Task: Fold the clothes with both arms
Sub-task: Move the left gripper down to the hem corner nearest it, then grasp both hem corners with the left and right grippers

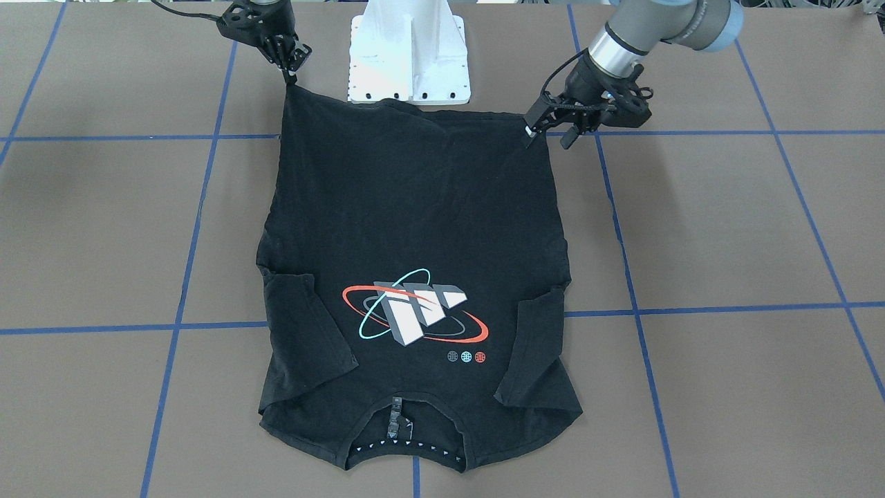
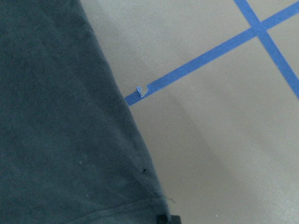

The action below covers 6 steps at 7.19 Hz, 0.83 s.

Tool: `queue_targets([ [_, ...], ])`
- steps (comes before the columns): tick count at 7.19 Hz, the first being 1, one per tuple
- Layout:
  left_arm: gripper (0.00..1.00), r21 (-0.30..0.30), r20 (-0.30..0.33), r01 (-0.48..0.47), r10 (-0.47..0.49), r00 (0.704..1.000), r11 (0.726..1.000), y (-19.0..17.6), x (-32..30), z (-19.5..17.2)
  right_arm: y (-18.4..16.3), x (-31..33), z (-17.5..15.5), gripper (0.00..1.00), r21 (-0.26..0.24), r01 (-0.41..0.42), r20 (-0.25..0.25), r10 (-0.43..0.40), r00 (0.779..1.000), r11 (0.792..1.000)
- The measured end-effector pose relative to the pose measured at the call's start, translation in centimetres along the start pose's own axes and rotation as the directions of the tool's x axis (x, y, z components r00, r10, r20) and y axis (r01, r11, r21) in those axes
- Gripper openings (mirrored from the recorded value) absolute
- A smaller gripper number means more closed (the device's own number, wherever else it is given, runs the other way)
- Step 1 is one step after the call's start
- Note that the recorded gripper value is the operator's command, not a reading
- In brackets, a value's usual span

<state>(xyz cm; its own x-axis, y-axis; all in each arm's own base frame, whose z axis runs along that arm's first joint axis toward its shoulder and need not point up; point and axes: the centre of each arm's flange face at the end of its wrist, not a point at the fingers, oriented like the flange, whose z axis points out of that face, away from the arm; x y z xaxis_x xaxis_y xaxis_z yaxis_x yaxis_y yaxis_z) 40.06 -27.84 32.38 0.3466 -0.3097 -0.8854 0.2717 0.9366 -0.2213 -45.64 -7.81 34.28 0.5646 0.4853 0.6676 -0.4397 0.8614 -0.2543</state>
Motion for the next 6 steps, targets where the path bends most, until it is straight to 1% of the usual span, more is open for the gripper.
queue_targets([
  [2,0.93,-0.03,0.139,0.051,-0.046,0.989,0.998,8.2,-1.9,2.0,0.1,0.0,-0.2,0.0,-0.003,0.0,0.002,0.0,1.0,1.0],
  [3,0.86,-0.033,0.182,0.068,-0.061,0.981,0.997,10.8,-2.8,2.9,0.1,-0.1,-0.4,0.0,-0.006,0.0,0.005,0.0,1.0,1.0],
  [4,0.82,-0.035,0.211,0.095,-0.086,0.974,0.995,12.4,-3.6,3.8,0.1,-0.1,-0.5,0.0,-0.009,-0.001,0.005,0.001,1.0,1.0],
  [5,0.81,-0.036,0.232,0.111,-0.1,0.968,0.993,13.4,-4.2,4.7,0.1,-0.1,-0.5,0.0,-0.012,-0.001,0.003,0.001,1.0,1.0],
  [6,0.79,-0.031,0.242,0.116,-0.106,0.965,0.993,13.5,-4.6,5.1,0.1,-0.1,-0.5,0.0,-0.014,-0.001,0.002,0.001,1.0,1.0],
])
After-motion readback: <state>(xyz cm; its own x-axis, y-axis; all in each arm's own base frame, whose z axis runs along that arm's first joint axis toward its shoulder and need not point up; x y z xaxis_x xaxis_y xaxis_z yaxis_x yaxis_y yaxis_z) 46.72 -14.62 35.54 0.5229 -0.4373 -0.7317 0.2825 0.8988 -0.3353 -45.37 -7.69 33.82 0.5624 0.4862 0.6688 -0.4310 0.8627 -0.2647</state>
